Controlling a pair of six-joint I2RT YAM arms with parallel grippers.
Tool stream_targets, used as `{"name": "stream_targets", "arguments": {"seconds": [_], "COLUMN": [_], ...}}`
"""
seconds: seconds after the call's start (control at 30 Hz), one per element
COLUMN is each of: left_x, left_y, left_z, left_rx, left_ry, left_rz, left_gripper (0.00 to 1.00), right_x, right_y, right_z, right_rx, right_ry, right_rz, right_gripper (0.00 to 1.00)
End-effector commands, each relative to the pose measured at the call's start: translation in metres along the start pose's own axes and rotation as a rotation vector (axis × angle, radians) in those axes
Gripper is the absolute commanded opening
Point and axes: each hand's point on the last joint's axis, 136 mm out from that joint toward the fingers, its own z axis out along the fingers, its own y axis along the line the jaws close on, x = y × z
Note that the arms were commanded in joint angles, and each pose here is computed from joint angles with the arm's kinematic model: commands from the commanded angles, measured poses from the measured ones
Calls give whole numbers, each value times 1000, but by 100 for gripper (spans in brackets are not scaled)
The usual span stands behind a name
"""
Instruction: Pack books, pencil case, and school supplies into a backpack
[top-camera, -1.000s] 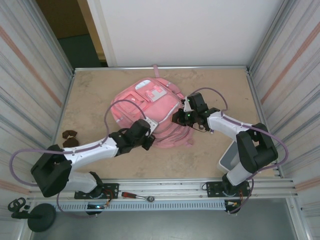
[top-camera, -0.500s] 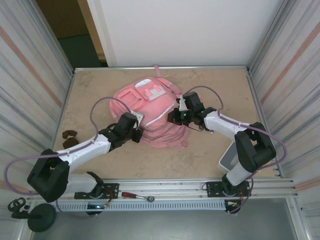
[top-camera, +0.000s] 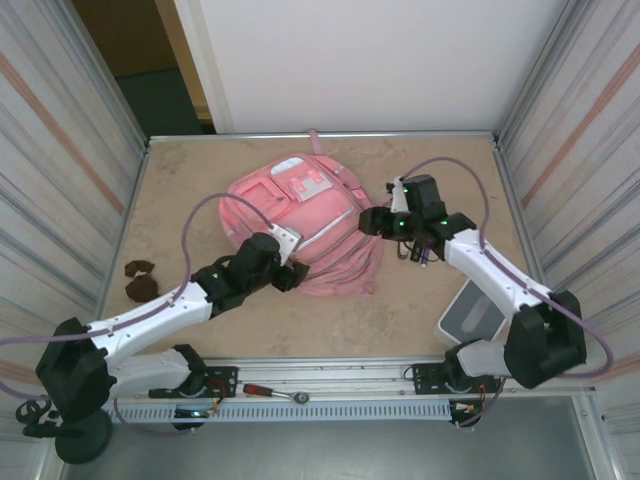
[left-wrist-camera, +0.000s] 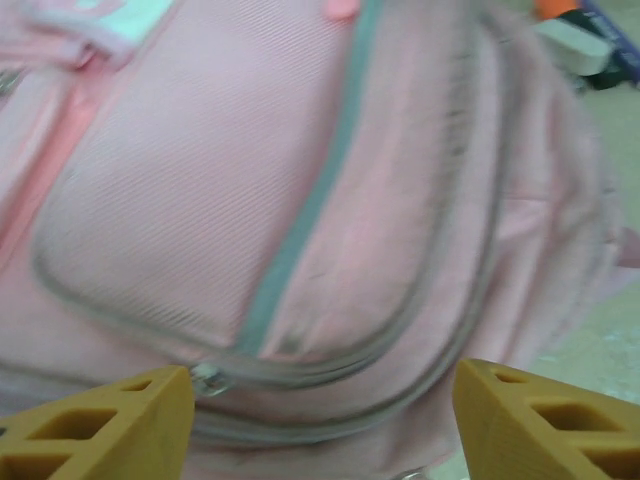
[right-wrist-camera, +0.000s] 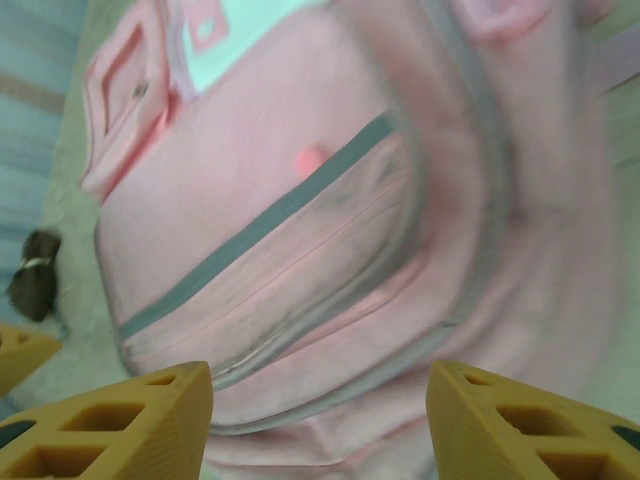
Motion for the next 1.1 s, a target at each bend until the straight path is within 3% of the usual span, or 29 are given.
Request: {"name": "stream_targets", "arguments": {"seconds": [0.0, 0.27, 0.43, 0.53, 0.7, 0.9, 1.07], "left_x": [-27, -42, -56, -60, -61, -48, -44], "left_y": [-13, -33, -23, -13, -17, -25, -22], "left_z": [8, 60, 67, 66, 69, 88, 107], "left_rx": [-6, -9, -123, -203, -185, -89, -99], "left_ry": [-34, 83, 98, 109, 98, 246, 292], "left_rz": [141, 267, 320, 358, 392, 357, 350], "left_gripper": [73, 80, 80, 86, 99, 99, 99], "right_x": [3, 0, 1, -2, -4, 0, 3], "right_y": [-45, -92, -106, -108, -112, -113, -110], "right_z": [-22, -49, -62, -69, -72, -61, -53], "right_rx": [191, 370, 441, 457, 470, 449, 417], "right_ry": [-33, -139, -188, -228, -272, -242, -217], "right_rz": [-27, 2, 0, 1, 30, 62, 60], "right_gripper": [61, 89, 99, 99, 99, 99, 99]}}
